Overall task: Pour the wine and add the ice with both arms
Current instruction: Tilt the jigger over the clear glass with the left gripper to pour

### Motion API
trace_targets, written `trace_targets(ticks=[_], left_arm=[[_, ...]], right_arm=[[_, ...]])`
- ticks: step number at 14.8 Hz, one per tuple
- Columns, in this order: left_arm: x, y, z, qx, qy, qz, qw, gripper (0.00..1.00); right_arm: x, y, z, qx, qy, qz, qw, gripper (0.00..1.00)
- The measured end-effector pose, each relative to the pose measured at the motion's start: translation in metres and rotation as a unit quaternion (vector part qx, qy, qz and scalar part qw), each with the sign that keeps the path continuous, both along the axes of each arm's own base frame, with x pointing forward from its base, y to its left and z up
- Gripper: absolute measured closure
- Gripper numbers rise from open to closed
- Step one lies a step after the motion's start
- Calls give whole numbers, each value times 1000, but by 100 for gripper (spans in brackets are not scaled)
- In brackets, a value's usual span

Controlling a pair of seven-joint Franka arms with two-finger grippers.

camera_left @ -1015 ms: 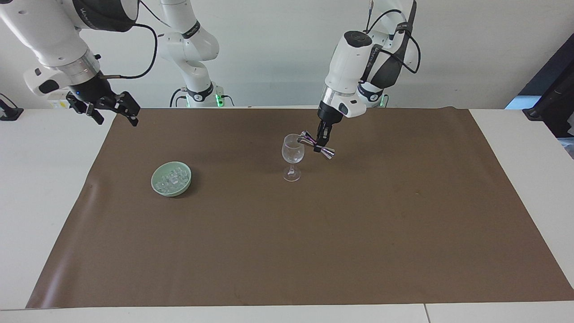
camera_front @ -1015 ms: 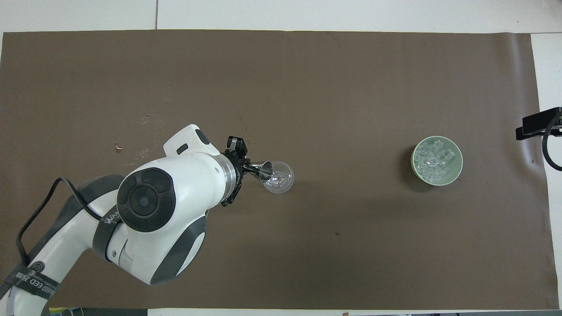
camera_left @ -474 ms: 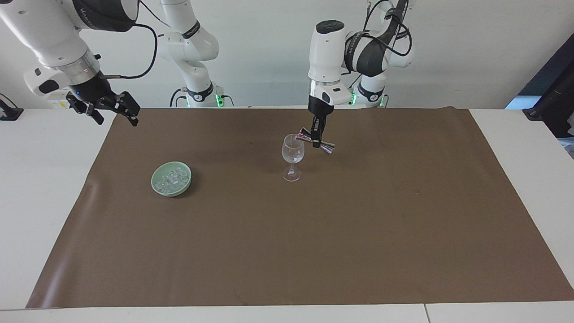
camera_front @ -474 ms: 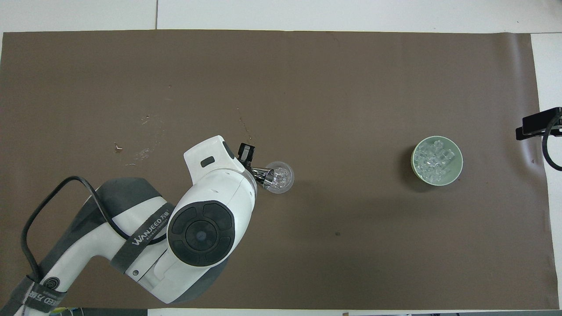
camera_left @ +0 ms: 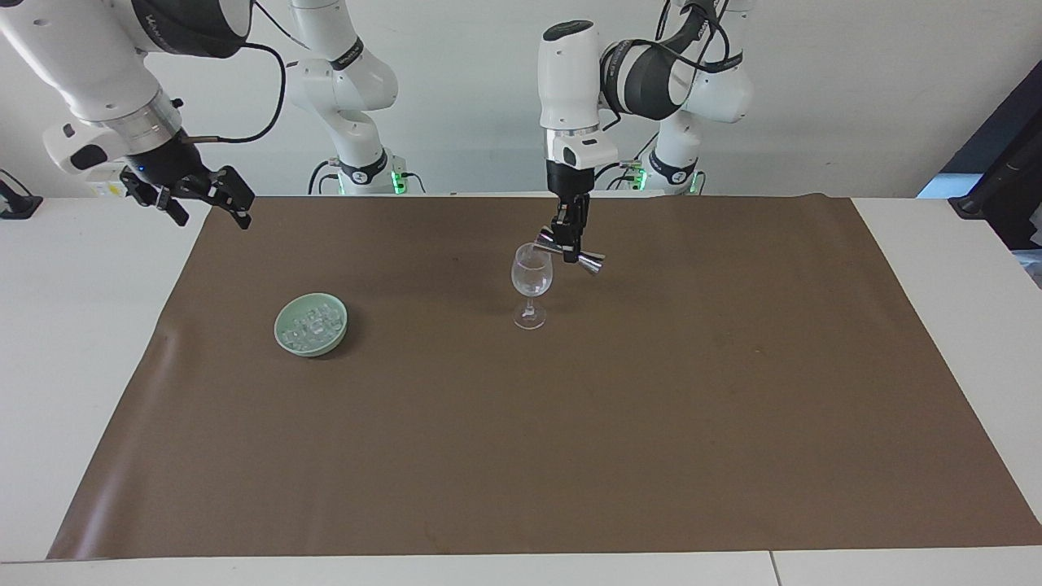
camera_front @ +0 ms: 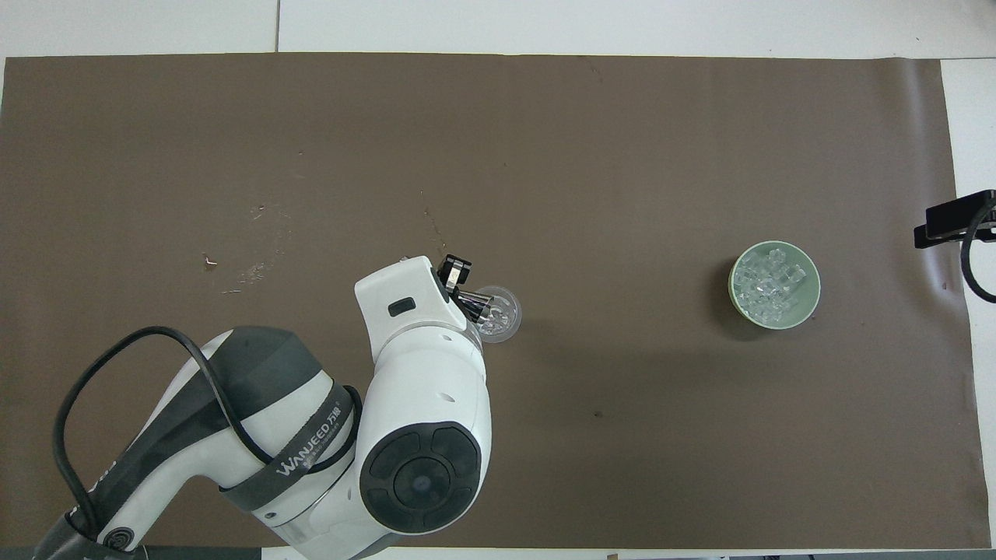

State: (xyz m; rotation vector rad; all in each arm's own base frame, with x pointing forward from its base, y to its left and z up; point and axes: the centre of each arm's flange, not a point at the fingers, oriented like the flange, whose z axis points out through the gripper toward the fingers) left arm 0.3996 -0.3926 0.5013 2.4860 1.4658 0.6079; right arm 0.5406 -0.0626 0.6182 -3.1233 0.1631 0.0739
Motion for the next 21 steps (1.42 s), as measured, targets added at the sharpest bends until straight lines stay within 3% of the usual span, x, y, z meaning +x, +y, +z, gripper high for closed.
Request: trace_targets(ticks=[3,9,15,19,21], left_arm=[[-2,-3,1,20,-23,-14,999,78],[-12,-13,2,39,-45,-38,997,78],[-11,-12,2,39,-47,-34,998,78],[-9,-11,2,14,-49,11,999,78],[-8,-10,0,-6,-32,33,999,78]], right_arm=[[0,0,0,0,0,0,1000,0],[0,0,0,0,0,0,1000,0],[0,0,0,0,0,0,1000,0],[0,0,0,0,0,0,1000,0],[0,0,0,1,0,0,1000,0]])
